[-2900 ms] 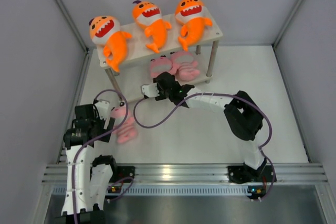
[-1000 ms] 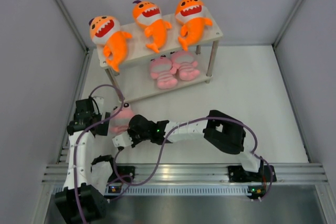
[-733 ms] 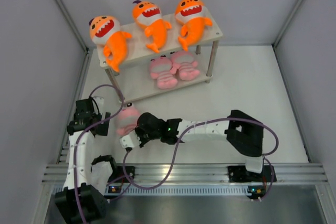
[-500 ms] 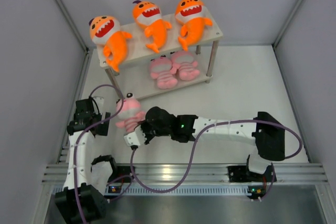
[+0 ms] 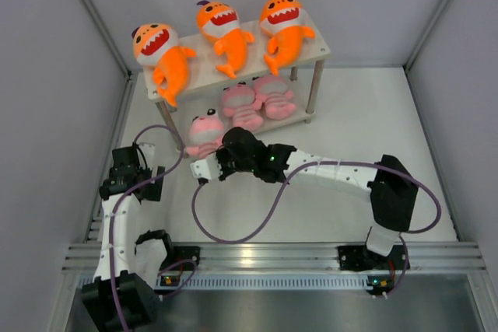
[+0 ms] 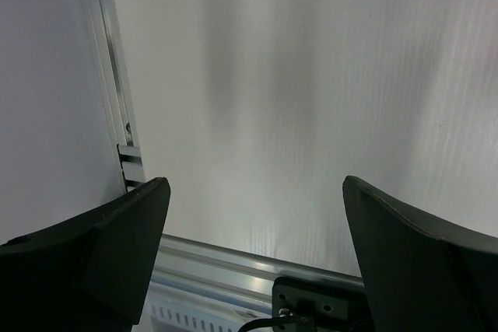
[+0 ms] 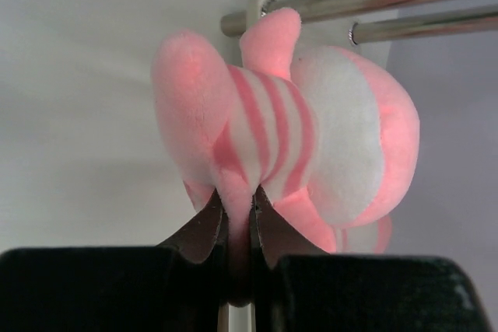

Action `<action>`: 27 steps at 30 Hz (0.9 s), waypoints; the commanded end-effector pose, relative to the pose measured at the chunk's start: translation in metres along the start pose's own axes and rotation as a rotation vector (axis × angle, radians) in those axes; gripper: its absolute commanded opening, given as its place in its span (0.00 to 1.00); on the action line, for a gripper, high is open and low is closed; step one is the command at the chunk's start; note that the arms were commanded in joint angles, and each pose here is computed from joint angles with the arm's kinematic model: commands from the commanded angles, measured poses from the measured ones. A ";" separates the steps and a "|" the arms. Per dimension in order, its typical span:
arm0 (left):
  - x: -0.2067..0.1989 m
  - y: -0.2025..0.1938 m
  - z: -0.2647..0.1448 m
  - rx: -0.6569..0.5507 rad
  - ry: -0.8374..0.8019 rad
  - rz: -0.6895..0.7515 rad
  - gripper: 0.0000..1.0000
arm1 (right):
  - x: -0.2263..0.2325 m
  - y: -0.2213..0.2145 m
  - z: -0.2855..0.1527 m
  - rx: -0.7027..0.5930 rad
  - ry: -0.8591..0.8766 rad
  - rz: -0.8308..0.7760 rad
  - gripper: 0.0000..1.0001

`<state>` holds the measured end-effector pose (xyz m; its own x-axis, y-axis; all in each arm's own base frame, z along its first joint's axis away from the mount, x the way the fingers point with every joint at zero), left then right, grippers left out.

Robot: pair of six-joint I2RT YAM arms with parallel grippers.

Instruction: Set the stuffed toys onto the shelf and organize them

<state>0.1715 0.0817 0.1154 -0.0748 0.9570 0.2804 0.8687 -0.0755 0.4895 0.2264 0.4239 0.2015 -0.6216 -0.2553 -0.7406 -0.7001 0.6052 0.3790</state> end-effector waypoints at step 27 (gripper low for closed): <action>-0.004 0.008 0.005 -0.042 -0.027 -0.022 0.99 | -0.098 -0.056 0.093 0.023 -0.230 -0.077 0.65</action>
<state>0.1721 0.0774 0.1114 -0.0606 0.9649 0.2556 0.8670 -0.0760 0.4925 0.3709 0.4829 0.1380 -0.5460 -0.2089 -0.8113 -0.6922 0.6580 0.2965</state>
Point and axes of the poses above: each gripper's point midway between its finger pads, its own z axis out along the fingers, its own x axis along the line the jaws close on, y = z × x, the point moved 2 cm from there along -z, back along the fingers, and after that the axes turned 4 degrees about -z, right-handed, at the moved point
